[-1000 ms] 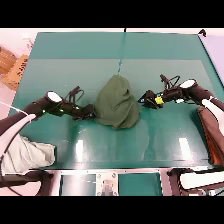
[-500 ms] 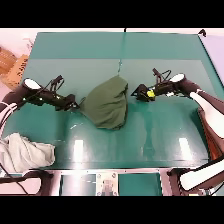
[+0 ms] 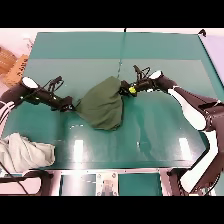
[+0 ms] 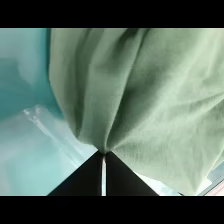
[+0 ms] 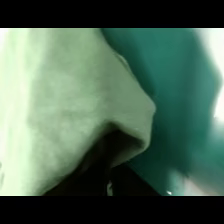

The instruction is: Fold the shirts.

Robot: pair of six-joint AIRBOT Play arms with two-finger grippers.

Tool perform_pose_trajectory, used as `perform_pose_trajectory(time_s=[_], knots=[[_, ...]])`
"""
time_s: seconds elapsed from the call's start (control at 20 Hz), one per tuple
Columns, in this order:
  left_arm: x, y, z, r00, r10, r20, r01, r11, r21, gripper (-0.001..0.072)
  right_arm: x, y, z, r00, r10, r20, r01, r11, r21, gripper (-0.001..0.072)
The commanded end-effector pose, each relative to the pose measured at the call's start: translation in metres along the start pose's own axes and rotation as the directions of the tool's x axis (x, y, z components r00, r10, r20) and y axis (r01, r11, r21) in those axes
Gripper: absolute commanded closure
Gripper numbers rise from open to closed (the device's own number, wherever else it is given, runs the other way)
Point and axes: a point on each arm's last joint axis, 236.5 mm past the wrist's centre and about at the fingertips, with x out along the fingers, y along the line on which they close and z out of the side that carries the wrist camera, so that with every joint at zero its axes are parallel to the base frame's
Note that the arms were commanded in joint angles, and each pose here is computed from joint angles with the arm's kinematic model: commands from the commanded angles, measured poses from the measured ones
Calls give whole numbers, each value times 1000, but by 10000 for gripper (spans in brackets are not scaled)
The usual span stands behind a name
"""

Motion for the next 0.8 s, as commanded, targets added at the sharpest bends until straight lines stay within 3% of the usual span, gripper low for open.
perform_pose_trajectory(time_s=[0.0, 0.1, 0.25, 0.5, 0.75], knots=[[-27, 5, 6, 996, 91, -21, -90, 994, 56, 687, -40, -1, 7, 997, -56, -46, 53, 997, -58, 698], [-71, -4, 36, 980, 173, 95, -182, 978, 100, 687, -108, -8, 30, 986, -167, 27, 169, 981, -98, 698], [-163, -66, 77, 920, 147, 363, -235, 949, 211, 687, -220, 33, 56, 953, -194, 232, 236, 958, -165, 698], [-334, -207, 63, 693, -75, 717, -323, 856, 403, 687, -378, 172, 28, 824, -73, 562, 328, 869, -369, 698], [-444, -303, -26, 478, -272, 835, -466, 727, 504, 687, -481, 278, -50, 632, 81, 771, 472, 749, -465, 697]])
